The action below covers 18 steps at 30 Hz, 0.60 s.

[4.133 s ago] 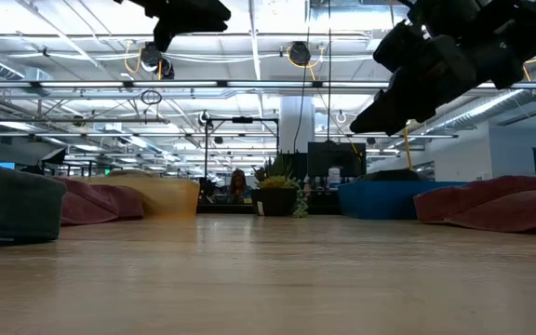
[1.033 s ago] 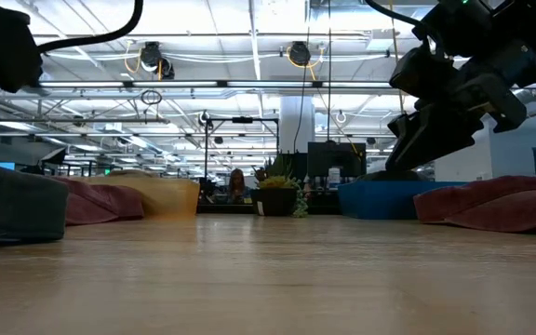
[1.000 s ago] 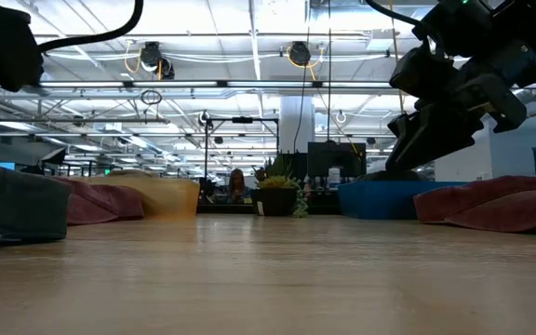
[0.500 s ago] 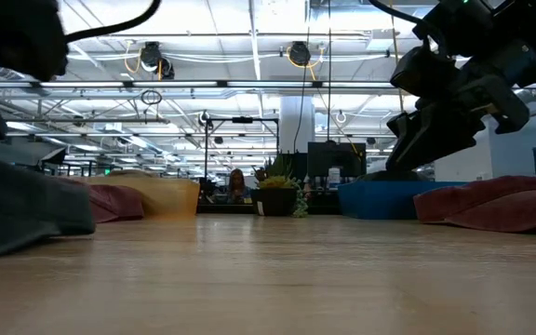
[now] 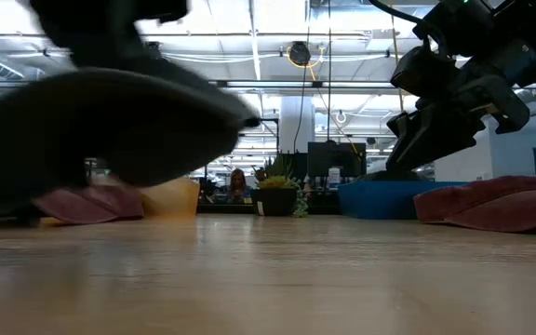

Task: Pick & Place hat
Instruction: Put the black cap into the blue bin

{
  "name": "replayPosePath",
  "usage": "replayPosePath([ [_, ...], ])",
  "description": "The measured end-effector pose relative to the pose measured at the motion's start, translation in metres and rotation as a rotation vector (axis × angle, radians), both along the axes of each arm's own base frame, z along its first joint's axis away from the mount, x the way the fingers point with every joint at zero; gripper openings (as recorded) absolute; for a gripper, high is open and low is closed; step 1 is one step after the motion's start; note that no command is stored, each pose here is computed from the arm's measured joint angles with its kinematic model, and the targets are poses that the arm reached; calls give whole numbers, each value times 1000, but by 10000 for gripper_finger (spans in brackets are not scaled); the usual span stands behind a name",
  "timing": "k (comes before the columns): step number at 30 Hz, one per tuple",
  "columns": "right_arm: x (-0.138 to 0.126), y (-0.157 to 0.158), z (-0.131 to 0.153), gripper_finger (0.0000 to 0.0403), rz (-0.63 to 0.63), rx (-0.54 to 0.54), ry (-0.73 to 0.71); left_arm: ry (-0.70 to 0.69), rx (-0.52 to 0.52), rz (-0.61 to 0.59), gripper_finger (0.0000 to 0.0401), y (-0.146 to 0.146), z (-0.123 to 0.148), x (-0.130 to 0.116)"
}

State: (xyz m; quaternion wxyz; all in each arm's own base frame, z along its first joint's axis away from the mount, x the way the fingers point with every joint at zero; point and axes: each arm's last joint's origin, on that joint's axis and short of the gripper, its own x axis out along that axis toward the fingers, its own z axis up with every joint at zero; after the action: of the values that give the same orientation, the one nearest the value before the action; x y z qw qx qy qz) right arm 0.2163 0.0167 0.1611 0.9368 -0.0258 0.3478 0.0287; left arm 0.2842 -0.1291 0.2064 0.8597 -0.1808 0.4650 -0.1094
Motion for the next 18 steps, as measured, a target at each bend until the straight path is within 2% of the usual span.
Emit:
replayPosePath([
  [5,0,0,0,98,5,-5,0,-112,213,-15,15,39,31,25],
  [7,0,0,0,98,5,-6,2,-154,259,-8,9,58,41,34],
  [12,-10,-1,2,98,6,-11,59,-226,334,70,22,105,59,48],
  [15,-19,-2,11,98,0,-5,53,-227,353,124,26,127,59,50],
  [18,-28,-2,24,98,-3,3,-4,-212,358,164,13,141,53,55],
])
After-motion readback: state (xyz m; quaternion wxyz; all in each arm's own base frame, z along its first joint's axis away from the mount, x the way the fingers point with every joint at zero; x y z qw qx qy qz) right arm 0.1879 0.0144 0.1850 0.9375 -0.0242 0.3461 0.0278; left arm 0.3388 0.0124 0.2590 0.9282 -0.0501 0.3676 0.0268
